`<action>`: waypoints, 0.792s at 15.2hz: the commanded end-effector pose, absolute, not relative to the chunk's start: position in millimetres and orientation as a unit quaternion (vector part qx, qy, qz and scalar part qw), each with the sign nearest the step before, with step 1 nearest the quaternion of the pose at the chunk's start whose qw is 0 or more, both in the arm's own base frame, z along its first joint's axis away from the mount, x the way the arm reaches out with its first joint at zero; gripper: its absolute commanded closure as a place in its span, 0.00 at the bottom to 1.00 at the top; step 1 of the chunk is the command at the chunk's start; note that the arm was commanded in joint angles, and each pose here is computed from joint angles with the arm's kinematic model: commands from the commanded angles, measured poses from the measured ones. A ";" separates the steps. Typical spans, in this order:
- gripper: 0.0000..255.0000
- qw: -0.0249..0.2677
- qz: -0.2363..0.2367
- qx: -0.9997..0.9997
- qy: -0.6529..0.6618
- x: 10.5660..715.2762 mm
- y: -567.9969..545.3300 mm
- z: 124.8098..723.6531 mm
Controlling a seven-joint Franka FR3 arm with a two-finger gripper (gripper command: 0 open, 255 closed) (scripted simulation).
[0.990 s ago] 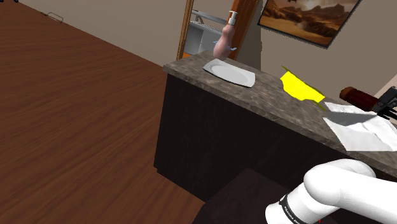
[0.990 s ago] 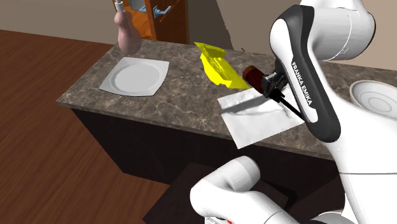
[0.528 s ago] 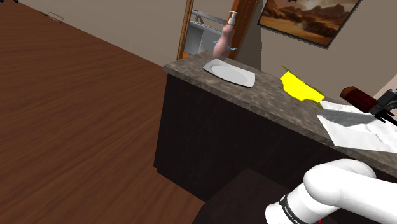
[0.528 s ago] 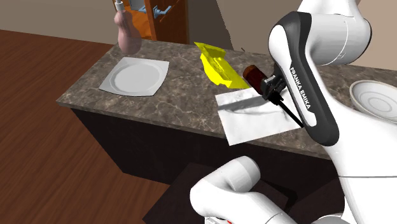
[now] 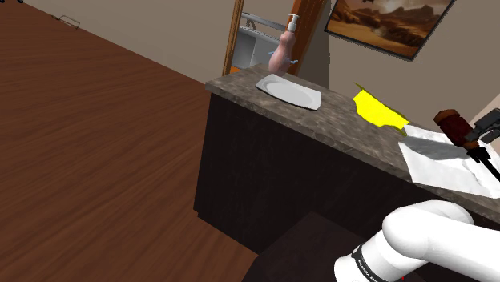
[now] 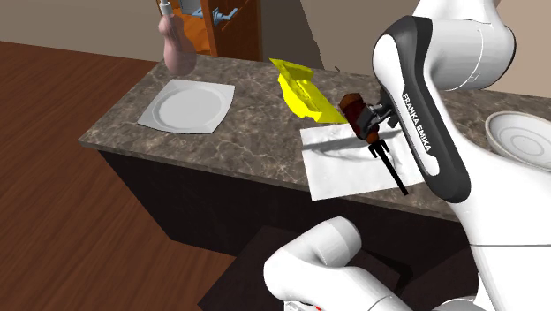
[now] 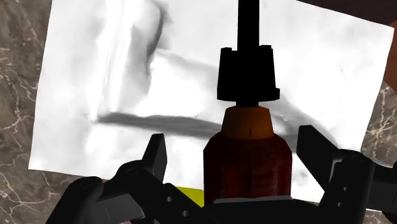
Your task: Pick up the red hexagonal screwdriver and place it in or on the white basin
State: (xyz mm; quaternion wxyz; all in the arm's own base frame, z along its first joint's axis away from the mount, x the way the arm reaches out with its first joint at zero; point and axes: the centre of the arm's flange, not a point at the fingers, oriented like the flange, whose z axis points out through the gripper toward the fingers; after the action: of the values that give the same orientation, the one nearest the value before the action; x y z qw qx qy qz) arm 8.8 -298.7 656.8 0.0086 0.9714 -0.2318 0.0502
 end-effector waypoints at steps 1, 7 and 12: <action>0.00 0.009 0.050 0.971 -0.232 7.6 -298.2 669.9; 0.00 0.009 0.050 0.971 -0.232 4.2 -296.7 706.5; 0.00 0.009 0.050 0.971 -0.232 4.2 -296.8 706.4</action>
State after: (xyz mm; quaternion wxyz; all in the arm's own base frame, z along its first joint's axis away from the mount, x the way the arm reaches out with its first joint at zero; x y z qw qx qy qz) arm 4.2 -296.8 706.4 0.0087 0.9714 -0.2318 0.0503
